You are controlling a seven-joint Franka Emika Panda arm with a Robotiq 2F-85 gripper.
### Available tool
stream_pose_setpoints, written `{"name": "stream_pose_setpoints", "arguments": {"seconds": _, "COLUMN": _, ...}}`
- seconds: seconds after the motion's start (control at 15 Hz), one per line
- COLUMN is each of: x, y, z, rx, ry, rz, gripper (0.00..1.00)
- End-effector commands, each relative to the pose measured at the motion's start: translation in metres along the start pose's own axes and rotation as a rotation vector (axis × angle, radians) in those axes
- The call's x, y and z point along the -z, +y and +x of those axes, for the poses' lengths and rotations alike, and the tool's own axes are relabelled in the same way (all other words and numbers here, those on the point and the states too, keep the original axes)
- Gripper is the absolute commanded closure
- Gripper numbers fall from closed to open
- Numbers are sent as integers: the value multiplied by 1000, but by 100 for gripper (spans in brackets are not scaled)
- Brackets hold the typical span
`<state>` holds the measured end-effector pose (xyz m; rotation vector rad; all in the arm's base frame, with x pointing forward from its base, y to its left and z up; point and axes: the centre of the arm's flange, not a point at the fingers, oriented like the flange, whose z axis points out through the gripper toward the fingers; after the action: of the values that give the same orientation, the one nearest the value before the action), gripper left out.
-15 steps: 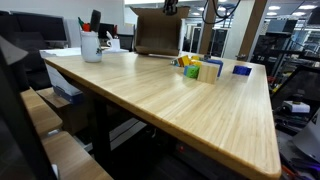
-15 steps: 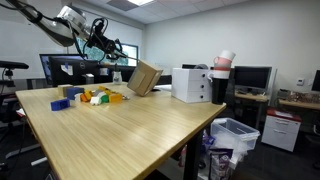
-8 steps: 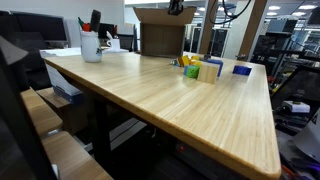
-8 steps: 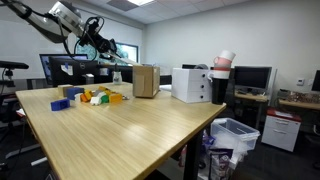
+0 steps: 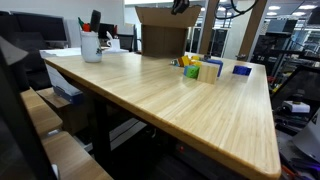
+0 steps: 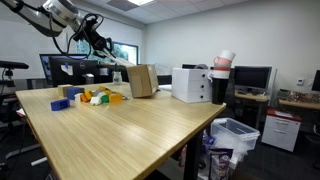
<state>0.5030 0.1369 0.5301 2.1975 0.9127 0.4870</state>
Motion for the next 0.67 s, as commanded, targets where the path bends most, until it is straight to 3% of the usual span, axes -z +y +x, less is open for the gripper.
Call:
{"name": "stream_pose_setpoints", "arguments": {"seconds": 0.0, "x": 10, "y": -3, "z": -14, "rx": -14, "ry": -46, "rz": 73, "gripper": 62}}
{"name": "stream_pose_setpoints", "arguments": {"seconds": 0.4, "x": 33, "y": -17, "z": -30, "rx": -75, "ry": -119, "rz": 136, "gripper": 28}}
{"name": "stream_pose_setpoints", "arguments": {"seconds": 0.6, "x": 45, "y": -23, "z": -35, "rx": -99, "ry": -135, "rz": 126, "gripper": 12}}
